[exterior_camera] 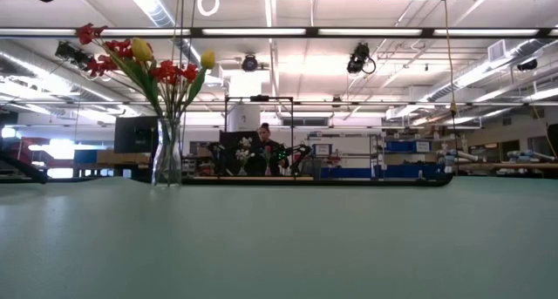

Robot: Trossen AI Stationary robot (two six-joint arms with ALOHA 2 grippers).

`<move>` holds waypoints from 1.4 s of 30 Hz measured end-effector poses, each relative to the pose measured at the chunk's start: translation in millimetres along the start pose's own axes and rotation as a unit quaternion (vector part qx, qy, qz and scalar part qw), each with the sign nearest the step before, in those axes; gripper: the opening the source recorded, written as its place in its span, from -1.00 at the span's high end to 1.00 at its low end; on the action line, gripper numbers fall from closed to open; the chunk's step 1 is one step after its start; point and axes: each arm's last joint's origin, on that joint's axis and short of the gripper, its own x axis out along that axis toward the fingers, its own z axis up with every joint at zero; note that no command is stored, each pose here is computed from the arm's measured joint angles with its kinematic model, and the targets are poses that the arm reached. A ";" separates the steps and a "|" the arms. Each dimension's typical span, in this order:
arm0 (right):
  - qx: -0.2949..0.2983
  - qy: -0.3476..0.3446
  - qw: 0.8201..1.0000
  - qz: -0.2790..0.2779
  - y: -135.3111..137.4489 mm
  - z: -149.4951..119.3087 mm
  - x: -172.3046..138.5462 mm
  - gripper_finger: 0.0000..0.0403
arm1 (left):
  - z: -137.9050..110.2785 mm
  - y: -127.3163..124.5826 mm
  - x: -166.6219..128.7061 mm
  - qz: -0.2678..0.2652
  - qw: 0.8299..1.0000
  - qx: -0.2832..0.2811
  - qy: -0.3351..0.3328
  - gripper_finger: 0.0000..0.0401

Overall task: Sort flowers into vase by color
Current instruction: Put the red flowers into the yellow vase

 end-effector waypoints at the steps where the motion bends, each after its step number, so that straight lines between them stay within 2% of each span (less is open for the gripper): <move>1: -0.001 0.006 1.000 0.002 0.1 -0.4 0.0 0.26 | 1.6 0.3 -0.5 0.010 1.000 -0.007 -0.005 0.96; 8: -0.031 0.065 0.997 -0.002 -6.1 -1.5 2.2 0.26 | 27.7 -2.7 -20.1 0.082 0.996 -0.037 -0.024 0.97; 11: -0.046 0.098 0.994 -0.015 -12.2 -0.9 3.8 0.26 | 28.8 -3.2 -25.5 0.100 0.992 -0.075 -0.007 0.97; 15: -0.072 0.127 0.989 -0.028 -17.6 -1.7 3.4 0.26 | 20.0 -1.5 -21.8 0.105 0.987 -0.118 0.013 0.98; 21: -0.090 0.146 0.984 -0.041 -22.1 -2.5 3.0 0.26 | 9.2 1.4 -12.0 0.094 0.990 -0.108 0.014 0.98; 27: -0.091 0.163 0.982 -0.041 -23.5 -3.1 3.2 0.26 | 0.0 1.6 -7.8 0.072 0.981 -0.175 0.033 0.97; 36: -0.090 0.159 0.982 -0.043 -23.7 -2.3 3.7 0.26 | 0.2 1.4 -7.7 0.066 0.989 -0.129 0.037 0.96; 42: -0.075 0.161 0.983 -0.041 -22.7 -3.0 3.2 0.26 | 2.6 1.7 -7.6 0.072 0.987 -0.139 0.022 0.96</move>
